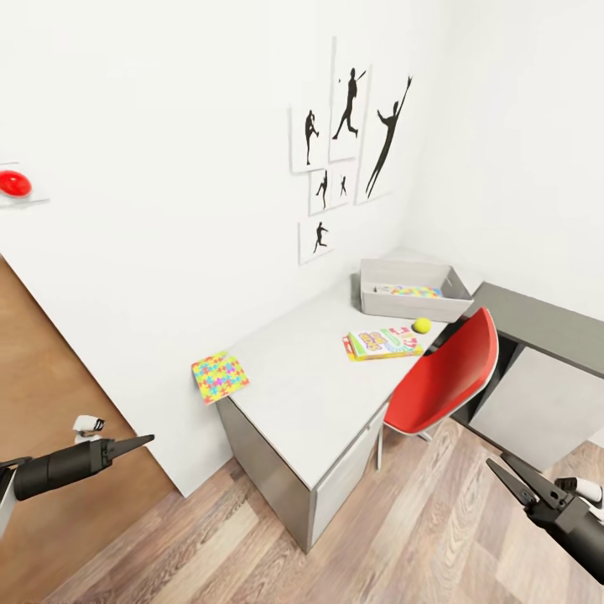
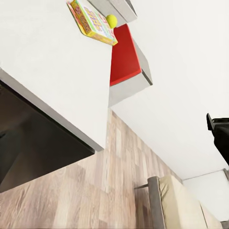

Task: Put all the toys in the child's room - the three board games (two on the bed and one on the table), the two jigsaw puzzles on the table, and the tennis ball on the table - inside the toy box on the table in the child's room.

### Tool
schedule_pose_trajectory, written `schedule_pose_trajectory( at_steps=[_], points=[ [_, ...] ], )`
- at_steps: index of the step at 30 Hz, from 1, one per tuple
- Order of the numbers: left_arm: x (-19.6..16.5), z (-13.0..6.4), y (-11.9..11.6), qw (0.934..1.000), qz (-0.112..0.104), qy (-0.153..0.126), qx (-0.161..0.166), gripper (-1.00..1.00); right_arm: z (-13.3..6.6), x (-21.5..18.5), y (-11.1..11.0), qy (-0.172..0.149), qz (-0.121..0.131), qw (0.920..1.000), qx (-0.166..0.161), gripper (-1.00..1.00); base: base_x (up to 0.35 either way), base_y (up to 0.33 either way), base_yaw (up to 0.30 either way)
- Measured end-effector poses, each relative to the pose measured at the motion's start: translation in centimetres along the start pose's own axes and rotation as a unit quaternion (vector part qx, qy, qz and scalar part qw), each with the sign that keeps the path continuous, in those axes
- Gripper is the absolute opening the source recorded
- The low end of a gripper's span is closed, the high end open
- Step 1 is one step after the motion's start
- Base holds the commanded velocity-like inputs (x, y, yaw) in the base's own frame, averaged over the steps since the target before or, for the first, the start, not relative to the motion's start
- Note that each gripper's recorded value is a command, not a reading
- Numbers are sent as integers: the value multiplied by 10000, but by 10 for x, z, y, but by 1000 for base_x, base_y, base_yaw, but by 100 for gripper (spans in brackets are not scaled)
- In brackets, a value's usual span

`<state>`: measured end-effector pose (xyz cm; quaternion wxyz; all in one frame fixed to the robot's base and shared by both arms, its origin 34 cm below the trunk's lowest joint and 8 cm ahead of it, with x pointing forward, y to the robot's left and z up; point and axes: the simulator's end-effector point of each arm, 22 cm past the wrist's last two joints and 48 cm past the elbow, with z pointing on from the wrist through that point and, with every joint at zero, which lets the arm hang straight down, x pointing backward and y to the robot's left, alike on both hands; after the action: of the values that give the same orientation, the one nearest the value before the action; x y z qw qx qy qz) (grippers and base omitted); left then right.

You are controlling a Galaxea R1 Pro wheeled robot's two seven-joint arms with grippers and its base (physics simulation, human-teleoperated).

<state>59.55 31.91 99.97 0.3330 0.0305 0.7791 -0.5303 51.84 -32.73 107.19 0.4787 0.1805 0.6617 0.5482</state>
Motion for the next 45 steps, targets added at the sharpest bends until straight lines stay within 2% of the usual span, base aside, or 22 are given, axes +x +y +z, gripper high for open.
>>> schedule_pose_trajectory(
  at_steps=[27,45],
  points=[
    [-1,0,-1,10000,11,-5,3,100,0,-1,1,-6,-10,10000,-4,100,7,0,12],
    [-6,-3,-10,9999,107,-53,37,100,-2,-4,10,-47,-70,9999,-90,100,216,55,0]
  ],
)
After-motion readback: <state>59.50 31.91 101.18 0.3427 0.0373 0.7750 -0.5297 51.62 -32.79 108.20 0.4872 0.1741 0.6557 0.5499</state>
